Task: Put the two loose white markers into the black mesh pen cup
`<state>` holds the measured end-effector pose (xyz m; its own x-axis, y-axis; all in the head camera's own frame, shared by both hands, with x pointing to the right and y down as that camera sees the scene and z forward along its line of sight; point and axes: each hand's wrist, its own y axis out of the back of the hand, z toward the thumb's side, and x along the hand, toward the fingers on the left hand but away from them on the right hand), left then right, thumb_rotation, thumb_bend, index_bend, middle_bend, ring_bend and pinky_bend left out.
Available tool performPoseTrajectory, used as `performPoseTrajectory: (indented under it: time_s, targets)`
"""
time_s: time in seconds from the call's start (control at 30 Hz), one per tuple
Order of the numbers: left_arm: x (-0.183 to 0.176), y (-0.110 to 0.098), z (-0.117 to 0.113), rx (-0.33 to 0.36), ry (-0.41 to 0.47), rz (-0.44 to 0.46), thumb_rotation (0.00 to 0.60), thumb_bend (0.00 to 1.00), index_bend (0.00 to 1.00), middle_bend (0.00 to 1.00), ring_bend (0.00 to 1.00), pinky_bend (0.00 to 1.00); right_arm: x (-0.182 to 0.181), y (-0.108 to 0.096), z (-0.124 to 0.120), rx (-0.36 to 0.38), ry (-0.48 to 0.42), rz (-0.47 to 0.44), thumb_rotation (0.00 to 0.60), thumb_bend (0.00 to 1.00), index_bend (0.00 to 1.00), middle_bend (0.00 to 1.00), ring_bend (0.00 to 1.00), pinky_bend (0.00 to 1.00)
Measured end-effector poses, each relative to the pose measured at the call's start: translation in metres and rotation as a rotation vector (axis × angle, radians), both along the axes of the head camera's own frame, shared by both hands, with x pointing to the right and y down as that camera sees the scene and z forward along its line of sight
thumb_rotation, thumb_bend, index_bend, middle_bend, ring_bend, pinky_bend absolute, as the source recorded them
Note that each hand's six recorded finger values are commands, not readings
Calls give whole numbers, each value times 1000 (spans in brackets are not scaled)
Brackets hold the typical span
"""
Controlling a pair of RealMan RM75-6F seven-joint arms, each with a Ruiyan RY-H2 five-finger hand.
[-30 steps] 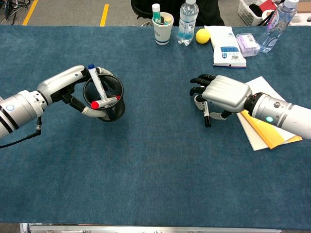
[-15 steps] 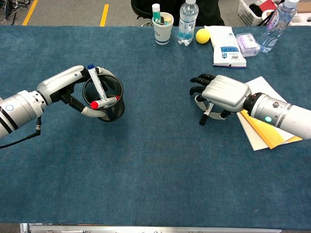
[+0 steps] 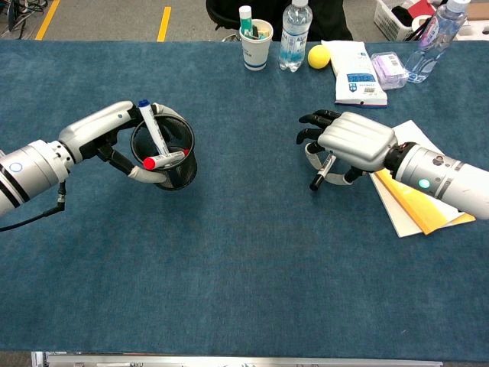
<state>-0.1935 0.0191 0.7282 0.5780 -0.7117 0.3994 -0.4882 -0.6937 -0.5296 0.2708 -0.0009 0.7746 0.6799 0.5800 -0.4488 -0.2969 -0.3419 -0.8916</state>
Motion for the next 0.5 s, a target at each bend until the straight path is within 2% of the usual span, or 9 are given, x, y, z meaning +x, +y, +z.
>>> performPoseTrajectory:
  time_s: [0.3, 0.5]
  targets:
    - [-2, -3, 0, -7, -3, -12, 600, 142, 237, 406, 313, 226, -25, -11, -46, -86, -249, 150, 600, 284, 605, 271, 69, 102]
    - [2, -4, 0, -13, 2, -11, 600, 142, 237, 406, 313, 226, -51, -22, -84, -205, -481, 275, 600, 284, 610, 276, 69, 102]
